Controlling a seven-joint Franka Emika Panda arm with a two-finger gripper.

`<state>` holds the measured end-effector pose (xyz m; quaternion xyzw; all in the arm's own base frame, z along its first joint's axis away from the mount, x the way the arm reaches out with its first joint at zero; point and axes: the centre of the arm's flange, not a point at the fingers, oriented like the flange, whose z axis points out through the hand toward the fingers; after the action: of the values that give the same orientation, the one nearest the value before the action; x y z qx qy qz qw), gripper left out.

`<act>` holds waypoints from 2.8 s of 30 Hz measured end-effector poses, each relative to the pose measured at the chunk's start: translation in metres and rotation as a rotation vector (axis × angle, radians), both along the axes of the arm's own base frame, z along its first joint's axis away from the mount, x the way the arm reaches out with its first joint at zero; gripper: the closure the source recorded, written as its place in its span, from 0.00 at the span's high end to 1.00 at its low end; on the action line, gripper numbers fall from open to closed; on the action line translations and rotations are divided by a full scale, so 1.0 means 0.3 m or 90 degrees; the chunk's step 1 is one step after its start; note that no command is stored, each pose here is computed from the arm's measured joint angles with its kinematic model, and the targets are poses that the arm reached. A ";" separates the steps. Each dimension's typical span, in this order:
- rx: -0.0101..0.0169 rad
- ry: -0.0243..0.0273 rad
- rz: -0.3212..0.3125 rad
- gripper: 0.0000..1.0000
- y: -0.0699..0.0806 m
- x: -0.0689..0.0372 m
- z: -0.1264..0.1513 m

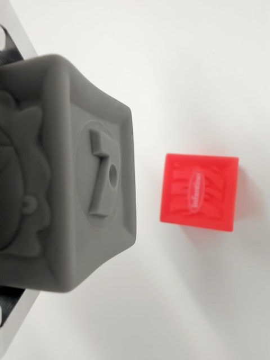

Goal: Destack cube

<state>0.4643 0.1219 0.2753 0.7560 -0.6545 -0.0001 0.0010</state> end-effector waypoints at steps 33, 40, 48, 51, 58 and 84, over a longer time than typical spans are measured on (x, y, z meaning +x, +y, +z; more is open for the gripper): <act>0.0018 0.0009 0.082 0.00 0.109 -0.133 -0.133; 0.0018 0.0010 0.099 0.00 0.132 -0.159 -0.161; 0.0014 0.0015 0.119 0.00 0.155 -0.189 -0.191; 0.0016 0.0009 0.126 0.00 0.165 -0.199 -0.202; 0.0020 -0.0003 0.139 0.00 0.182 -0.218 -0.234; 0.0015 0.0031 0.141 0.00 0.179 -0.223 -0.468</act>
<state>0.3975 0.1755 0.1349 0.8236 -0.5671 -0.0026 0.0017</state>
